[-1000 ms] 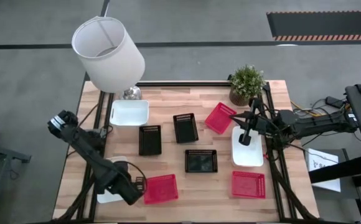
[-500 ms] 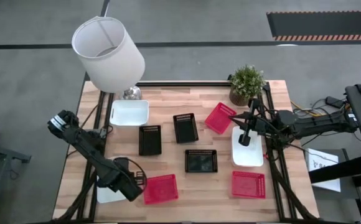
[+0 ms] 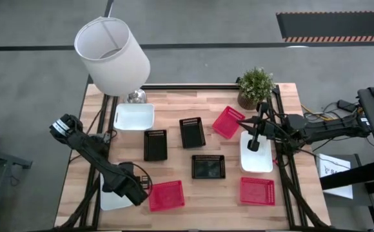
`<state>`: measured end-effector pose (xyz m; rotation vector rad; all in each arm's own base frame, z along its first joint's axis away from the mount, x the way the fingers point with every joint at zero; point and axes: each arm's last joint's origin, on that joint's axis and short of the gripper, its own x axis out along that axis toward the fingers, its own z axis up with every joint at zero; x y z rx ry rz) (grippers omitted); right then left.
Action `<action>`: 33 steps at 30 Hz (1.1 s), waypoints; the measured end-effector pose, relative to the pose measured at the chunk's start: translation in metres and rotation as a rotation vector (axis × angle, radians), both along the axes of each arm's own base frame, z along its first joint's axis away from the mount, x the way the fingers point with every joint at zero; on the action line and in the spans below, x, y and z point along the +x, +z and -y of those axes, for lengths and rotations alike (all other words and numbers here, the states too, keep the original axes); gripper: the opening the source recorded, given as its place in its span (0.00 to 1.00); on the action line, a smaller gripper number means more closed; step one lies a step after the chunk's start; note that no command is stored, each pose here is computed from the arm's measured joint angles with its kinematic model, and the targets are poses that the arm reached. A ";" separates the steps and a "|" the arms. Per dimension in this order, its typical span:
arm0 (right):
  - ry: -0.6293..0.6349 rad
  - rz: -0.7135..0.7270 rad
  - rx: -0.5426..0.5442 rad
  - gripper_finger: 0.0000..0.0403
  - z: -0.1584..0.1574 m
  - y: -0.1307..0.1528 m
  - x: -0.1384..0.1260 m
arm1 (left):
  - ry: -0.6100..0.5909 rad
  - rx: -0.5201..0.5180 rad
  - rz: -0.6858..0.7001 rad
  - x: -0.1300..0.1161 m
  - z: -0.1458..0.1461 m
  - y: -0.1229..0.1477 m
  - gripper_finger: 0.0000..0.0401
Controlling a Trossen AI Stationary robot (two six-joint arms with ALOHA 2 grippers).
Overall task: Stack baskets by color
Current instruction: Stack the bottom white bin on top of the top white bin
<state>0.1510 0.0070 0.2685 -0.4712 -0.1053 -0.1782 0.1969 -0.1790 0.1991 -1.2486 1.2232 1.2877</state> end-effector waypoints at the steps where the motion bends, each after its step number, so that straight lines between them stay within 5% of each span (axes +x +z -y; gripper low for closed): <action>1: 0.000 -0.004 0.000 0.02 0.000 0.000 0.000 | 0.000 -0.002 0.002 0.000 0.000 -0.002 0.35; 12: 0.000 -0.020 -0.001 0.02 0.000 -0.002 0.000 | -0.022 -0.009 0.011 -0.001 -0.001 -0.018 0.34; 22: 0.000 -0.020 -0.002 0.02 0.000 -0.002 0.000 | -0.023 -0.008 0.012 -0.001 -0.001 -0.018 0.03; 33: 0.000 -0.027 -0.003 0.02 0.000 -0.003 0.000 | -0.075 -0.080 -0.020 0.003 0.005 0.007 0.00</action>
